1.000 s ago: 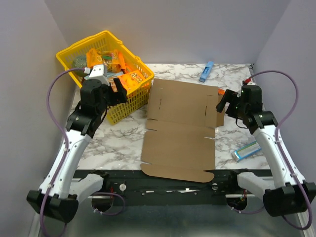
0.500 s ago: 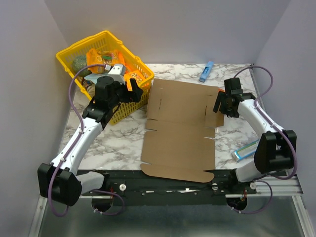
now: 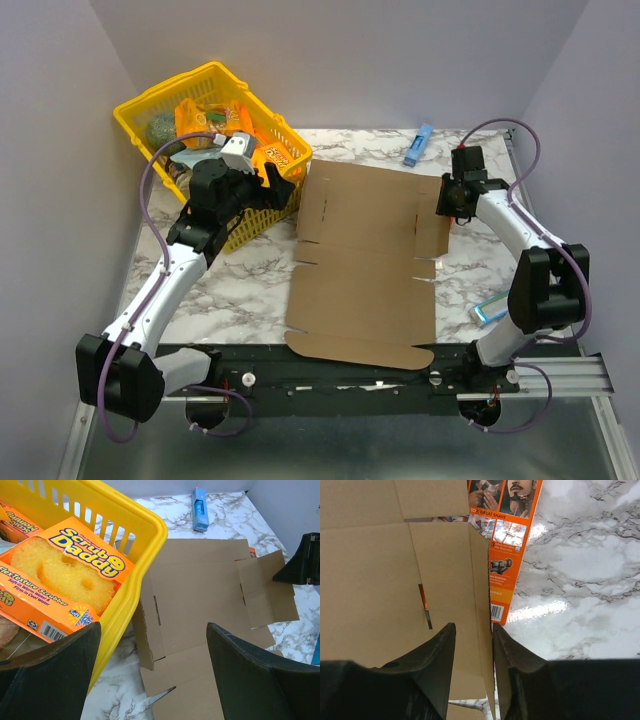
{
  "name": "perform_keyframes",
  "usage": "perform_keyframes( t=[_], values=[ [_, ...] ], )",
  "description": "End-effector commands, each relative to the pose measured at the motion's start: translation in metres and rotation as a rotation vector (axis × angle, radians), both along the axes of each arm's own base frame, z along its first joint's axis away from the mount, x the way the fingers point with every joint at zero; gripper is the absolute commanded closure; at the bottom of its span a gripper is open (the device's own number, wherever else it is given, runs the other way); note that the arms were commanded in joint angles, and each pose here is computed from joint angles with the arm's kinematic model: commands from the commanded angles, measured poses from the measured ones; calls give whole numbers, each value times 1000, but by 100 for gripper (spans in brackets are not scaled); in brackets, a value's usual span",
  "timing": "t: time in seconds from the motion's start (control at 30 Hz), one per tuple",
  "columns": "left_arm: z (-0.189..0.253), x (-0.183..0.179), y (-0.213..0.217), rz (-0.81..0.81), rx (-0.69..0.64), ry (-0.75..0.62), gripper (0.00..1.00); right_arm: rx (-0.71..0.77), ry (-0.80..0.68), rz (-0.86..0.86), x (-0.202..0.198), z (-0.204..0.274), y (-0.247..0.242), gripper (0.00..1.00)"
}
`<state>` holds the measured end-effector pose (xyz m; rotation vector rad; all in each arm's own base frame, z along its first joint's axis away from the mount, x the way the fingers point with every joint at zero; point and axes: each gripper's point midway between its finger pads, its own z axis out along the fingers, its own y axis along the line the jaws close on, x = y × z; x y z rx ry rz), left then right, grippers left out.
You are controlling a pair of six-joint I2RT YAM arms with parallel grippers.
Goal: Fold the paper box
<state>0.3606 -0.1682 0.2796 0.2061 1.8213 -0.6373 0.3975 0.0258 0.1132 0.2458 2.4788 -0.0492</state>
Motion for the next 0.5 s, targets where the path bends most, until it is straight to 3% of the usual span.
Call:
perform_keyframes(
  t=[0.0,0.07,0.17,0.2,0.47],
  values=[
    [2,-10,-11,-67,-17,3,6,-1,-10,57,5,-9,1,64],
    [5,-11,-10,-69,-18,-5,6,-1,-3,63,3,-13,1,69],
    [6,-14,-11,-82,-18,-13,6,-5,-2,63,0,-13,-1,95],
    [6,-14,-12,-86,-21,-13,6,-7,-12,61,-2,-9,-2,98],
    [10,-20,-24,-155,-58,-8,5,-130,-90,-119,-46,64,-40,99]
  ],
)
